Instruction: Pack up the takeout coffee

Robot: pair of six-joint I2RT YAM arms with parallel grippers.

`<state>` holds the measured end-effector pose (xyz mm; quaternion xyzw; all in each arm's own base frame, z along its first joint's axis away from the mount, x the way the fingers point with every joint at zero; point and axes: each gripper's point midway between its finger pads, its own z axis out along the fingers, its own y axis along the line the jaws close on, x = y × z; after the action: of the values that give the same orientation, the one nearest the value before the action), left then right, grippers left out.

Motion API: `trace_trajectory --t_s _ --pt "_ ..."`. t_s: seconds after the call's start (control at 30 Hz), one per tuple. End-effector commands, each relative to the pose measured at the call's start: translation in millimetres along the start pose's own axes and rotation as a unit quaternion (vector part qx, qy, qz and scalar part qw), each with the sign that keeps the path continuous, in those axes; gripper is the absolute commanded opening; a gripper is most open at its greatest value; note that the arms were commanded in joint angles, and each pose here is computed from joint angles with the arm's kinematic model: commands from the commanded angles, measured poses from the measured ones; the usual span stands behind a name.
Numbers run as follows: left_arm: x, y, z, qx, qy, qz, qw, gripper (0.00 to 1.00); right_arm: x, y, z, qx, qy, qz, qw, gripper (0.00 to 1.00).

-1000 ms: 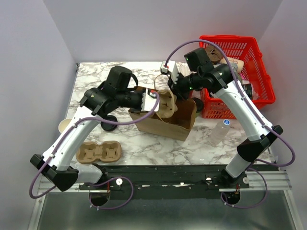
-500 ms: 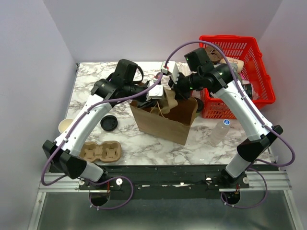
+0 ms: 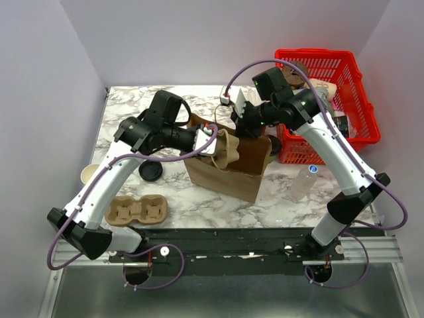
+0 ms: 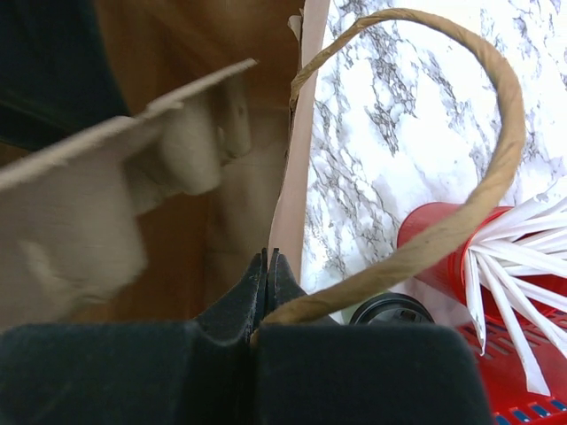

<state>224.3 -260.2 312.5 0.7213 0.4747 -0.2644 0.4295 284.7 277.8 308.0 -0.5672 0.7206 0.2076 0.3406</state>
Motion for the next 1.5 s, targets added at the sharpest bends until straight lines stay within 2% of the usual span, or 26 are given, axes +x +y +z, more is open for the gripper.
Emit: trace_trajectory --t_s 0.0,0.13,0.23,0.27,0.53,0.87,1.03,1.23,1.47 --pt "12.7 -11.1 -0.4 0.032 0.028 0.061 0.997 0.0 1.0 -9.0 5.7 0.015 0.012 -0.014 1.0 0.01" --pt "25.4 -25.2 -0.5 0.074 0.056 0.045 0.995 0.0 -4.1 -10.7 8.6 0.011 0.006 -0.015 1.0 0.01" --pt "31.5 -24.0 4.0 0.077 0.084 0.045 0.992 0.0 -7.4 -11.7 14.4 0.005 0.002 -0.016 1.0 0.01" --pt "33.8 -19.2 4.3 0.068 0.105 0.05 0.991 0.0 -13.7 -11.1 12.9 0.003 -0.007 -0.018 1.0 0.01" --pt "33.0 7.6 9.3 0.07 0.163 0.049 0.983 0.0 -29.7 0.9 16.3 -0.009 -0.02 -0.029 0.999 0.0" --pt "39.4 8.3 6.9 0.084 0.26 0.108 0.956 0.0 -27.7 6.0 10.7 -0.006 -0.019 0.014 1.0 0.01" --pt "43.7 4.1 -0.1 0.107 0.285 0.11 0.946 0.0 -21.4 10.5 10.8 -0.014 -0.011 0.014 1.0 0.01" --pt "40.7 0.0 -12.4 0.104 0.288 0.136 0.942 0.0 -12.2 16.2 6.4 -0.021 0.003 0.01 1.0 0.01" --pt "53.1 -6.0 -12.6 0.11 0.333 0.138 0.926 0.0 -5.6 20.9 10.5 -0.036 0.013 0.011 0.999 0.01"
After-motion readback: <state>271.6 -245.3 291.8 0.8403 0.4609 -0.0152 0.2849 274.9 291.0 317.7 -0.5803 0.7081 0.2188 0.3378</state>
